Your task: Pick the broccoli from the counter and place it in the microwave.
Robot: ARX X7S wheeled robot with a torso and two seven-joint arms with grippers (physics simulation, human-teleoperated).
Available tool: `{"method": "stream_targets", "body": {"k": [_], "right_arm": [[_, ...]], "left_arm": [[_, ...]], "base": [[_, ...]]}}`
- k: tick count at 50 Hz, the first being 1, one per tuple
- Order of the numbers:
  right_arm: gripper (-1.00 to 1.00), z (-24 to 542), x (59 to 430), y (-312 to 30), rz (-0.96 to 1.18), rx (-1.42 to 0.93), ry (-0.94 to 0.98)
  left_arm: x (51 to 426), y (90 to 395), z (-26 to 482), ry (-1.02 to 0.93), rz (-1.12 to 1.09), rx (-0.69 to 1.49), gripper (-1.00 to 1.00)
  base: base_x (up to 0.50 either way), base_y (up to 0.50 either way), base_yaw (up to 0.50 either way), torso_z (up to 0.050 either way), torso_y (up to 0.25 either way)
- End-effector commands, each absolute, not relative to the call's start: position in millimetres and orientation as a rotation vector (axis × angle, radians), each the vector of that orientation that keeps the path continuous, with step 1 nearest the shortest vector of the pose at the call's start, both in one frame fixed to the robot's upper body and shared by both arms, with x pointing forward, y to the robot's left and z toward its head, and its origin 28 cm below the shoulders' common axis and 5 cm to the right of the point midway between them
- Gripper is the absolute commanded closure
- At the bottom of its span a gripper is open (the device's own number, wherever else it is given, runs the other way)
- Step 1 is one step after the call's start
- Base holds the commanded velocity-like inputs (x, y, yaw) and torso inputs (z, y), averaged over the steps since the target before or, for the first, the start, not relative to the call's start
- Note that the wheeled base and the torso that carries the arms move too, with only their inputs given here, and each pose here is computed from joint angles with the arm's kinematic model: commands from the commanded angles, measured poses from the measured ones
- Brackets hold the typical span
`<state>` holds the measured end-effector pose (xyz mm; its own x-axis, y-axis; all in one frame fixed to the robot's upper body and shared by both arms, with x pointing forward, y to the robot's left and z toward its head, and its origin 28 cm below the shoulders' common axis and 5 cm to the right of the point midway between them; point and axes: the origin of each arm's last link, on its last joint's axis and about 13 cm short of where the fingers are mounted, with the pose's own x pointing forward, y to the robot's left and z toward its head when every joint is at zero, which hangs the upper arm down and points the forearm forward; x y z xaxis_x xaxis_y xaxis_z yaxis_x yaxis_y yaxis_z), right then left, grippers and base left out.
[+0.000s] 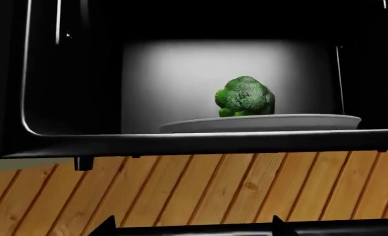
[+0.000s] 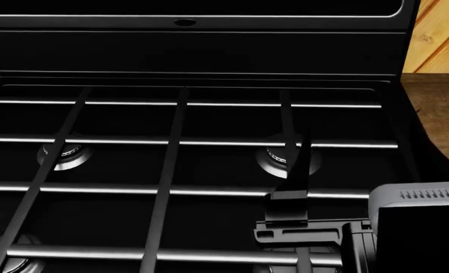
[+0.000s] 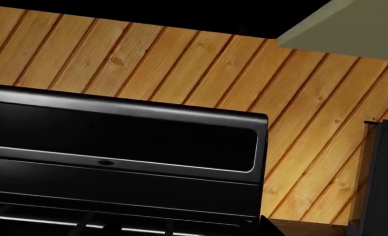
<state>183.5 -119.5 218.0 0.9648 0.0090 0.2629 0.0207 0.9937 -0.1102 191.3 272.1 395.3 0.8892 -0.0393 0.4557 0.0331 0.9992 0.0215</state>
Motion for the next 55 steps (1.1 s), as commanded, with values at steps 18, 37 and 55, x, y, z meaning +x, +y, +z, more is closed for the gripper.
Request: {"method": "stream_targets", "body": {"k": [18,37,55], "right_arm": [[-1.00,217,183,-119,0.002,-0.114,-0.255],[-1.00,213,185,-118,0.003,-0.110,-0.249],[-1.00,211,183,-117,0.007,-0.105,-0.240]], "left_arm": [[199,276,351,-0.359,-0.043,-0.026,-1.00],[203,278,322,-0.261,-0.041,-0.047,-1.00],[200,283,271,-0.101,-0.068,-0.087,-1.00]], "base": [[0.00,0.00,0.00,0.000,0.000],[0.00,0.00,0.00,0.000,0.000],[0.00,0.00,0.00,0.000,0.000]]}}
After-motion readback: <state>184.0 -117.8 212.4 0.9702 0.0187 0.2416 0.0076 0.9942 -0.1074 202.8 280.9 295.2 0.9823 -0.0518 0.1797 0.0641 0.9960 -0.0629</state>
